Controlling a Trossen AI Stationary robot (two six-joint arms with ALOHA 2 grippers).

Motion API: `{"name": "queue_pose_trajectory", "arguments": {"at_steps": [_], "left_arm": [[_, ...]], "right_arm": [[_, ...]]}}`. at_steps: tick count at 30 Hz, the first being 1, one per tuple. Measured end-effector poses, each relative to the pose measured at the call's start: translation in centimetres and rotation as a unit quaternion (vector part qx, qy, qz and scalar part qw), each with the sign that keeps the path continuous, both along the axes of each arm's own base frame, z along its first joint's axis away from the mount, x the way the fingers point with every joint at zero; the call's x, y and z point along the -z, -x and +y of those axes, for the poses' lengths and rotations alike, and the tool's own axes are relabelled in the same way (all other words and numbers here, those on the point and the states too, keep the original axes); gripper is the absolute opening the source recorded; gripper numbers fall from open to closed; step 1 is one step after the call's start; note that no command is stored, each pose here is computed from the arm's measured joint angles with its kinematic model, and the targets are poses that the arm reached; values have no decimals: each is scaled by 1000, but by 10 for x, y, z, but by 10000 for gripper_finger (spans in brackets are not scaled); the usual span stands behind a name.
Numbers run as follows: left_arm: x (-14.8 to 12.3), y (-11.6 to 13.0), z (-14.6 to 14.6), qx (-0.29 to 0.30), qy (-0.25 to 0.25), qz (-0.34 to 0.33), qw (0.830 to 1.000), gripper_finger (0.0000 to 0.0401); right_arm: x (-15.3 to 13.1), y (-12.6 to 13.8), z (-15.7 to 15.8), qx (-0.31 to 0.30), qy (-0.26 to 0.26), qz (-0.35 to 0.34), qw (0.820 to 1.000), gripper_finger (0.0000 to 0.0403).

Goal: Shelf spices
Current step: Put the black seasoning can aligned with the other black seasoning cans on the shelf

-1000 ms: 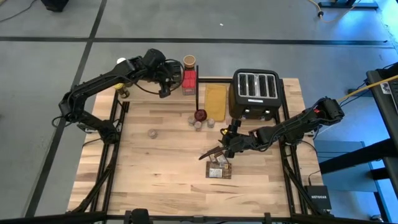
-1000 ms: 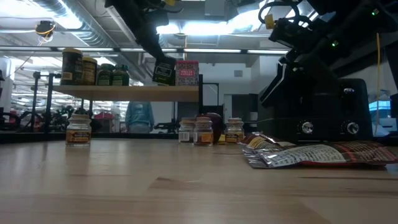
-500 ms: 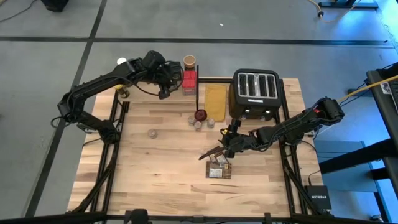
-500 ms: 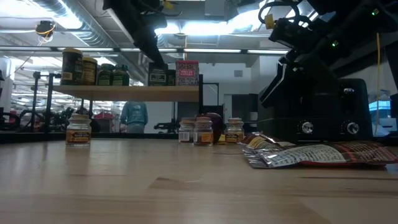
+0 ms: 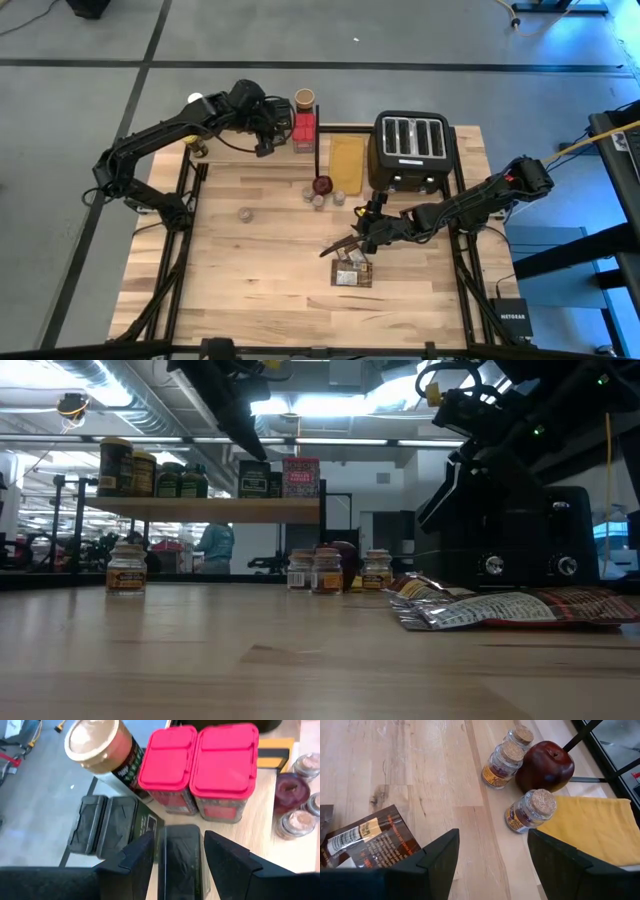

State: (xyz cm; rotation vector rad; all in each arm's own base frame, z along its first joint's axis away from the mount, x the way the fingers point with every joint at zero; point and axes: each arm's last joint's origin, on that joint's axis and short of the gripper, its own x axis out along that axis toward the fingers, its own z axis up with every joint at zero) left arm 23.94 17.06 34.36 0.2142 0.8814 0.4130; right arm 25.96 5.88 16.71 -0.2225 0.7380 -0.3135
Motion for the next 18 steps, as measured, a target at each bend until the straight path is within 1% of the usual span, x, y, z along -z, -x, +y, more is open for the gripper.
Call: {"name": "queue_pose_trajectory", "arguments": {"at_steps": [3,6,8,11,13,15,18], "left_arm": [[-5,4,-10,0,-2,15,1000,167],[-23,14,-28,-13,-12,15,1000,167],[-34,22,-40,-16,-13,0,1000,167],[-46,39,-56,-27,-2,-25,999,167],[-48,51,-64,-38,16,-20,999,164],[-45,59,-68,-55,35,-13,998,148],[-29,62,-70,-65,48,2,997,94]], "right_arm": [[0,0,0,0,0,0,1000,241],[0,0,0,0,0,0,1000,241],[0,0,0,-1,1,0,1000,241],[0,0,0,1,6,0,1000,241],[0,0,0,1,6,0,1000,241],[0,0,0,2,6,-2,1000,241],[-1,-1,0,3,10,-6,1000,241]]}}
